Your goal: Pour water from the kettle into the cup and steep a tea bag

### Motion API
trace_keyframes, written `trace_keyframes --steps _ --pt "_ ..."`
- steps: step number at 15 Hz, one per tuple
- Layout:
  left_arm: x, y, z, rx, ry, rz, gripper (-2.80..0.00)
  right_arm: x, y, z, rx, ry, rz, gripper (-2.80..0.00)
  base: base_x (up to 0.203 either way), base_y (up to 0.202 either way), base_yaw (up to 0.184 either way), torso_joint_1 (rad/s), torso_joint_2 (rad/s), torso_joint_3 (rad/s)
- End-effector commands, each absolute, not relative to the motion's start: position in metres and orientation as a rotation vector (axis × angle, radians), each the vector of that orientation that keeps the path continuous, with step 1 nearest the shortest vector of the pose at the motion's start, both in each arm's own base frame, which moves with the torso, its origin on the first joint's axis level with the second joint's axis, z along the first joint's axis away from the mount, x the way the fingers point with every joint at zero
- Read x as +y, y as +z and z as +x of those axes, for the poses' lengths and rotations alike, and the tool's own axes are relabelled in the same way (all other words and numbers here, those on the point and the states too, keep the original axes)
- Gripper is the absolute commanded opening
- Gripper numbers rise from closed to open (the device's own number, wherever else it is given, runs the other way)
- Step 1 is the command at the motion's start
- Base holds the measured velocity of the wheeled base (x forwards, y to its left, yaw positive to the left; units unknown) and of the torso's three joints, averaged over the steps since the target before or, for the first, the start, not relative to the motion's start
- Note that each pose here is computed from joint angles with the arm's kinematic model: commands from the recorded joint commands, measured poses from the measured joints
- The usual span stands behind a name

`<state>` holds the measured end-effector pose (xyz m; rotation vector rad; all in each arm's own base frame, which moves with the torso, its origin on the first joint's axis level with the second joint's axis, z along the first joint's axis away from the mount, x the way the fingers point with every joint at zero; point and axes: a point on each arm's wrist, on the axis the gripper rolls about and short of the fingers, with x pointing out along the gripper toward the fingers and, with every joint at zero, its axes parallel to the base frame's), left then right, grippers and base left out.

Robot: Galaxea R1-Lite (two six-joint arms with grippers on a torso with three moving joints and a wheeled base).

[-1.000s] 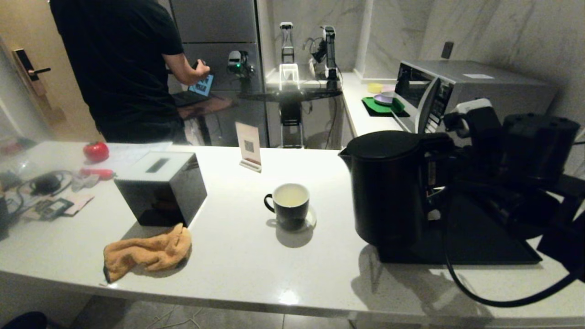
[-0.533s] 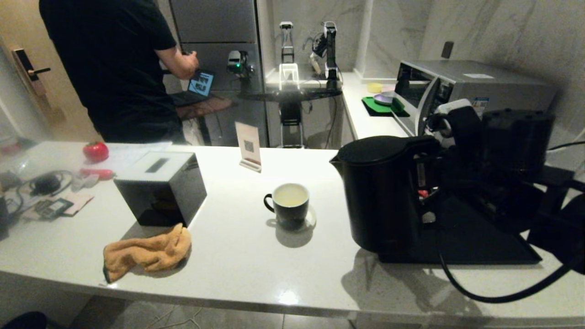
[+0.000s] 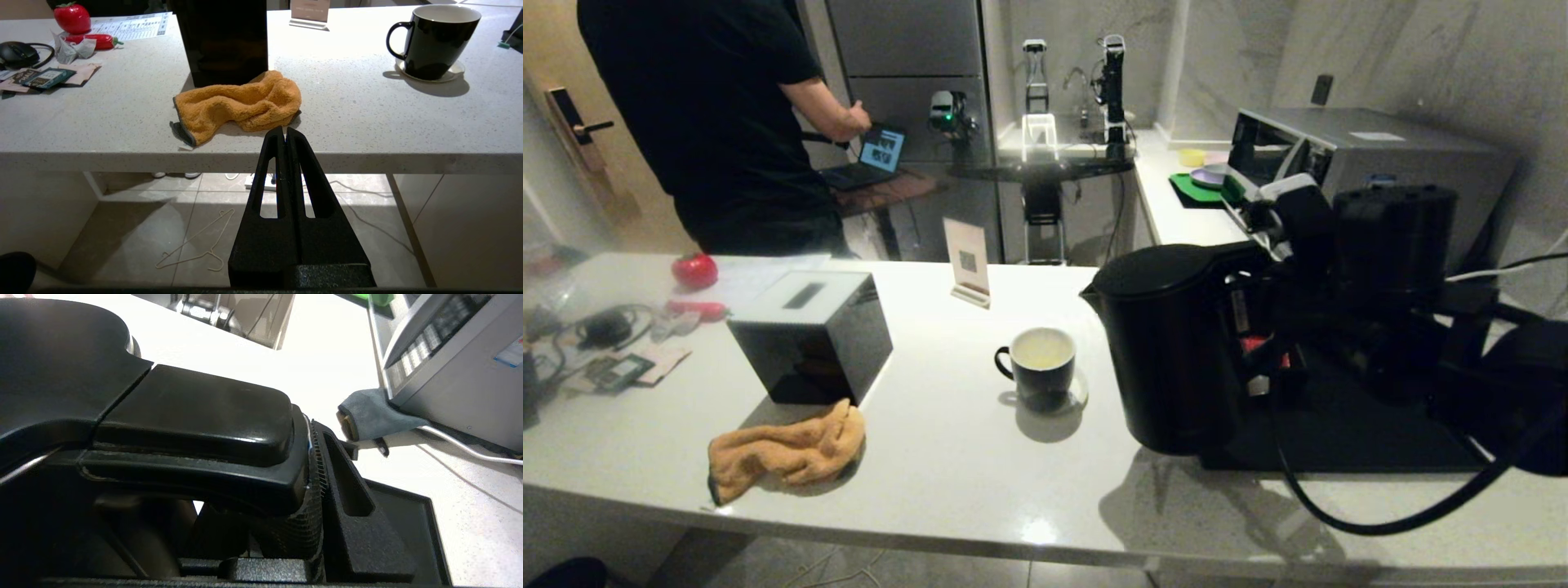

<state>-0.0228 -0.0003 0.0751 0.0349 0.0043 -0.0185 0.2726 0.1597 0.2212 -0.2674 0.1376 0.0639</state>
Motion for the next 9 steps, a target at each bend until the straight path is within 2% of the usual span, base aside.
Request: trace_keyframes --steps 1,9 --pt "0.000 0.075 -0.023 0.003 -0.018 0.035 -2.80 0.165 0.219 0.275 0.140 0.070 -0.272 -2.80 0.000 0.000 0.000 0.000 0.00 0.000" --pt "0.000 0.075 -0.023 0.004 -0.018 0.035 -2.80 0.175 0.231 0.289 0.211 0.076 -0.314 -2.80 0.000 0.000 0.000 0.000 0.00 0.000"
